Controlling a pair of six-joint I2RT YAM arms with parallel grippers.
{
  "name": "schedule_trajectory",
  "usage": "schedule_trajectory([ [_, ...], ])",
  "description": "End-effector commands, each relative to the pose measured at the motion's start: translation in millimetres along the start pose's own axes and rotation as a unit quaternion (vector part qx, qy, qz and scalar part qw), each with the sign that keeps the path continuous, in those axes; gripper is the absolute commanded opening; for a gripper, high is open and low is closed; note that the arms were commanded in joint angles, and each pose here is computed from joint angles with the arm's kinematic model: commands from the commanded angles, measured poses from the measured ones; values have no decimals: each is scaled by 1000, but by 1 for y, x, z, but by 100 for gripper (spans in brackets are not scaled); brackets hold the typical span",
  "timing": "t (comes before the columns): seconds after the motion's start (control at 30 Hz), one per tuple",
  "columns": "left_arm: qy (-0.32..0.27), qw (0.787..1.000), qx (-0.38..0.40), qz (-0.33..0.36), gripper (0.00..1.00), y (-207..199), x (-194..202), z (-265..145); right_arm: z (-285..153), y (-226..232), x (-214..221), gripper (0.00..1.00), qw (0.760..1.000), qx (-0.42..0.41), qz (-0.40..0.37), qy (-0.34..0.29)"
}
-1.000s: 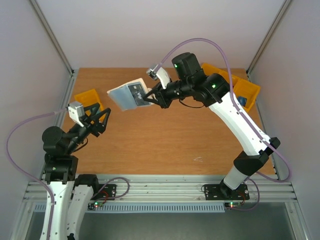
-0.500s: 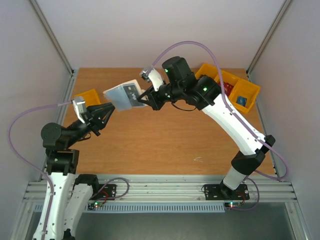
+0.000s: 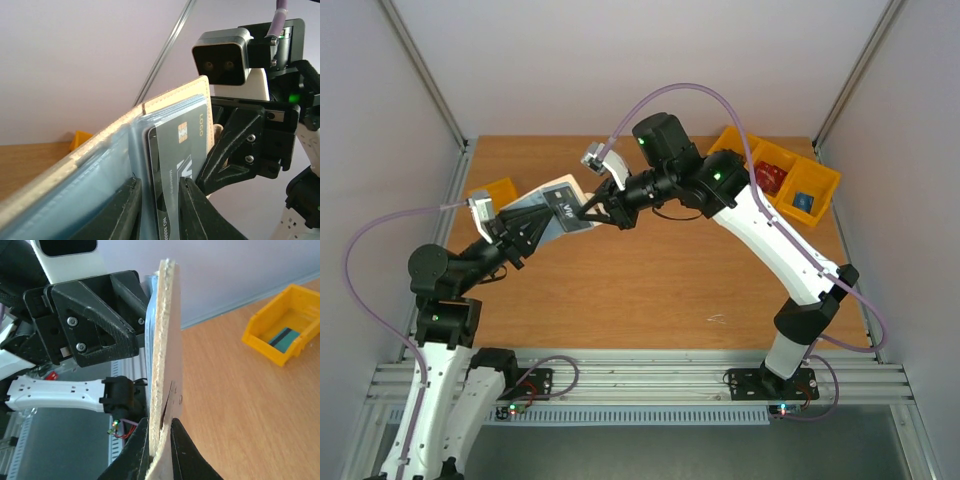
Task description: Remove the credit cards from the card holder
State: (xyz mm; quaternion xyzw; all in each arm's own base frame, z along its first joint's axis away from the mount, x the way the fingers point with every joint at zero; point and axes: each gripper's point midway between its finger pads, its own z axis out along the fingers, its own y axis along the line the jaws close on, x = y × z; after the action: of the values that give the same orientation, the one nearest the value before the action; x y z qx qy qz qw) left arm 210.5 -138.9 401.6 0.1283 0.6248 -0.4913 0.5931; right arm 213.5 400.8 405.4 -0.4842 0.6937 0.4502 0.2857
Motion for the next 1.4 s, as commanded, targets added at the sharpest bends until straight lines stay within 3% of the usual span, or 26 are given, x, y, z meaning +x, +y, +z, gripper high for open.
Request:
schedule_trajectory([
  [0.0, -13, 1000, 6, -3, 23, -5, -5, -3, -15, 37, -15, 1, 996, -69, -52, -27],
  [0.2, -2, 999, 50, -1, 25, -22, -7, -2, -13, 43, -22, 1, 992, -95, -64, -43],
  [0.37, -17, 998, 43, -43, 30, -19, -15, 1, -7, 42, -26, 1, 990, -107, -73, -51],
  [0.53, -29, 994, 93, -40, 33, -49, -36, 1, 8, 30, -30, 1, 991, -108, -60, -48],
  [0.67, -28, 993, 106, -46, 23, -58, -38, -1, 22, 16, -42, 1, 993, -98, -45, -54],
  [0.8, -28, 993, 110, -38, 2, -61, -37, -4, 27, 11, -45, 1, 993, -98, -40, -51],
  [1.03, -27, 992, 117, -24, 0, -65, -35, -8, 31, 3, -38, 1, 995, -87, -28, -39],
  [1.1, -23, 991, 126, -28, 4, -69, -36, -9, 32, -1, -41, 1, 996, -78, -26, -43],
  [1.23, 12, 987, 151, -51, 28, -83, -37, -8, 42, -18, -51, 1, 997, -52, -9, -56],
  [1.37, 46, 983, 152, -93, 30, -79, -33, -2, 46, -24, -66, 1, 996, -48, 1, -74],
])
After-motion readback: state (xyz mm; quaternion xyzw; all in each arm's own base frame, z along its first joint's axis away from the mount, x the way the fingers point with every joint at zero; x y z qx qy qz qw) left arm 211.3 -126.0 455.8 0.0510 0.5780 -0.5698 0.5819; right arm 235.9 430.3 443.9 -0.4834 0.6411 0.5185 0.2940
